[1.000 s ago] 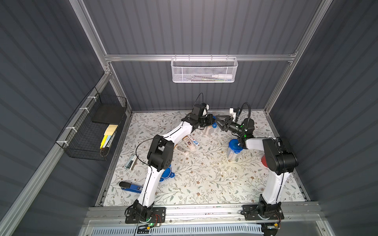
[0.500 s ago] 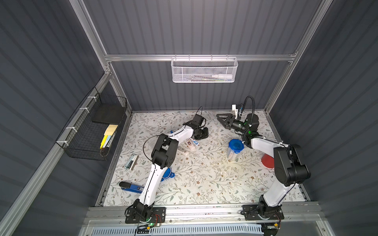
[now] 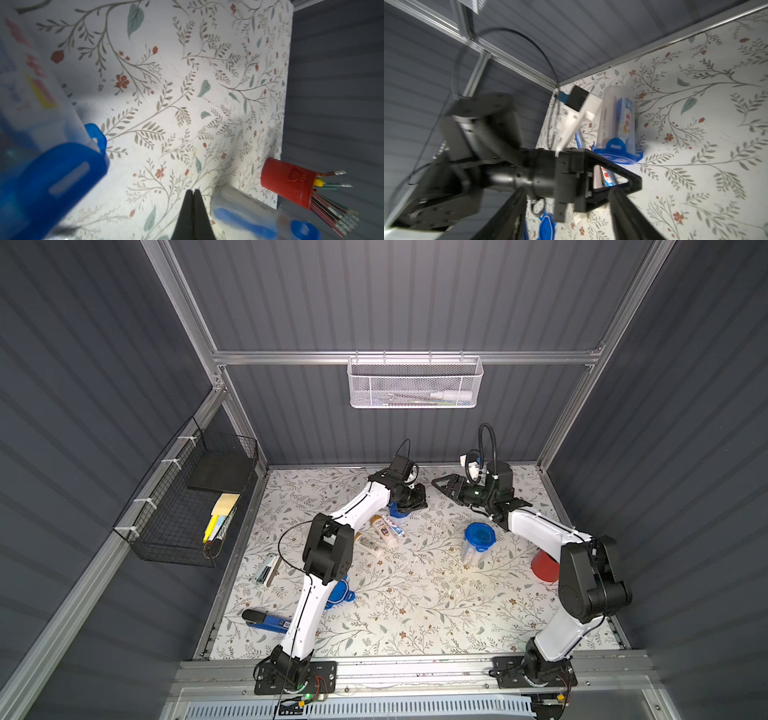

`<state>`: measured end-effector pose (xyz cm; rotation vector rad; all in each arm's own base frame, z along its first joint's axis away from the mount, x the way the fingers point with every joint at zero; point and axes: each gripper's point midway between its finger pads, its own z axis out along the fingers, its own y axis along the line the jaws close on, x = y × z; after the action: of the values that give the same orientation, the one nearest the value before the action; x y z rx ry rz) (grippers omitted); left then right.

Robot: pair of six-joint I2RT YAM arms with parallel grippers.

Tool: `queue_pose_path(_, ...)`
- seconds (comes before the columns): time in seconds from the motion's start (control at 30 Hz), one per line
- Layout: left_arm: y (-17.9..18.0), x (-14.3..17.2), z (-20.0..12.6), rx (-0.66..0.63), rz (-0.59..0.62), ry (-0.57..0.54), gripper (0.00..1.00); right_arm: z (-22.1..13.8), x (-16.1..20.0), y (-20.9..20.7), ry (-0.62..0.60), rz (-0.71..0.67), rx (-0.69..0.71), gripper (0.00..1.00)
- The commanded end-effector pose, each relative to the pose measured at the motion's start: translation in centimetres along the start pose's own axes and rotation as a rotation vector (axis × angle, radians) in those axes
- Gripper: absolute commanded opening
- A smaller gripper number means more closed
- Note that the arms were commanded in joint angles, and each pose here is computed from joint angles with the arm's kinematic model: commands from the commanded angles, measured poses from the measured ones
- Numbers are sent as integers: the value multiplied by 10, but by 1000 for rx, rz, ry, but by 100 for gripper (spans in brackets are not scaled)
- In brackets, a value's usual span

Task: Take out toiletry kits
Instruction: Pick up the container from the center of the board.

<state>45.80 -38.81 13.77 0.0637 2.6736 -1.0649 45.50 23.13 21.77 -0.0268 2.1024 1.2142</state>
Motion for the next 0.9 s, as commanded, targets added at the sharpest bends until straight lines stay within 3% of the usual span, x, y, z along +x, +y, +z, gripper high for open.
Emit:
queue_pose_path(0.0,-26,-11,-56,6,49,-81,0,14,14,-8,47,-108,128,77)
queue_pose_path(0.13,6,-30,-109,-147,29,-228,0,31,17,-11,51,-156,204,89)
queue_pose_path(0.17,17,-33,-120,-181,11,-254,0,35,18,-10,51,-169,218,99)
queue_pose_path(0.33,74,-39,-155,-313,-72,-311,2,55,14,-12,37,-202,281,99)
queue_pose_path(0.5,117,-36,-170,-366,-159,-324,39,86,13,-15,69,-238,354,99)
queue_pose_path(0.67,131,-35,-168,-348,-185,-321,71,124,16,-20,116,-339,468,99)
queue_pose_path(0.87,139,-32,-161,-336,-195,-302,88,156,38,-33,225,-407,559,99)
